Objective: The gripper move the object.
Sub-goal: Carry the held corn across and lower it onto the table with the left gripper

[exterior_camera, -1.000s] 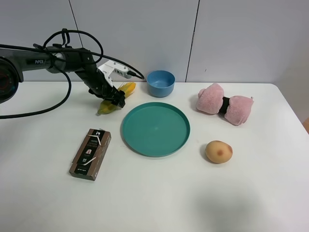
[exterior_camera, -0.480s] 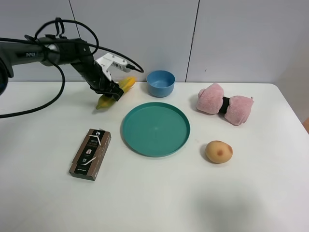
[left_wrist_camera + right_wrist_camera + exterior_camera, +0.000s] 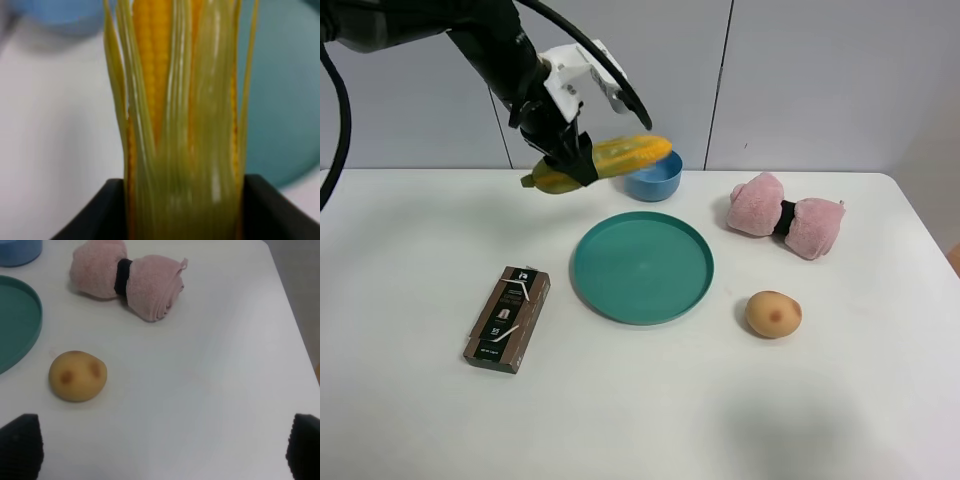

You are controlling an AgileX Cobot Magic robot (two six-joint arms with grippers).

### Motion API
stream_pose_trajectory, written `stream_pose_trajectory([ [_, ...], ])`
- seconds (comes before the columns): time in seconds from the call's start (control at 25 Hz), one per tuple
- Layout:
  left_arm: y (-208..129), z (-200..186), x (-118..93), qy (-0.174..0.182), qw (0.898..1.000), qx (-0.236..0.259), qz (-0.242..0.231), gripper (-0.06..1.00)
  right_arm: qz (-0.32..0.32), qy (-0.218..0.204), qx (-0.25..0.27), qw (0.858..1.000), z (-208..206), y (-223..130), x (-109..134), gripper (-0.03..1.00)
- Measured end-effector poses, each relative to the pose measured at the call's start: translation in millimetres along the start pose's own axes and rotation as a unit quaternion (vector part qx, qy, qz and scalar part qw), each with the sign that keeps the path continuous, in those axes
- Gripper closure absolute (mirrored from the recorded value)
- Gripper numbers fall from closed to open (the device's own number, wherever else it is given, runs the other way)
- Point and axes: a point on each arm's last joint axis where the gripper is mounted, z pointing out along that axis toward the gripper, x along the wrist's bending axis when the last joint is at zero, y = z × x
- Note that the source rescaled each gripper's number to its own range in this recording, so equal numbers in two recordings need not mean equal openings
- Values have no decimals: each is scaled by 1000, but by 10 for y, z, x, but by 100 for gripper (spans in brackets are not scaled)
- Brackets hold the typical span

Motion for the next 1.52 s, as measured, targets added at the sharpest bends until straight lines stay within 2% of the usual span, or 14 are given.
stream_pose_trajectory([
  [0.16,175,87,-383,-46,997,21,62,94,0,0,0,1000,0,0,0,-3],
  [0.36,321,277,-794,-63,990,11,128,94,0,0,0,1000,0,0,0,-3],
  [0.56,239,586,-1112,-68,985,8,160,94,0,0,0,1000,0,0,0,-3],
  [0.76,-25,887,-1317,-64,985,15,161,94,0,0,0,1000,0,0,0,-3],
  [1.12,-289,1043,-1778,-71,984,-2,162,94,0,0,0,1000,0,0,0,-3],
  [1.36,-335,1124,-1800,-33,989,-38,141,94,0,0,0,1000,0,0,0,-3],
  [1.52,-418,1154,-1827,-36,990,-29,133,94,0,0,0,1000,0,0,0,-3],
])
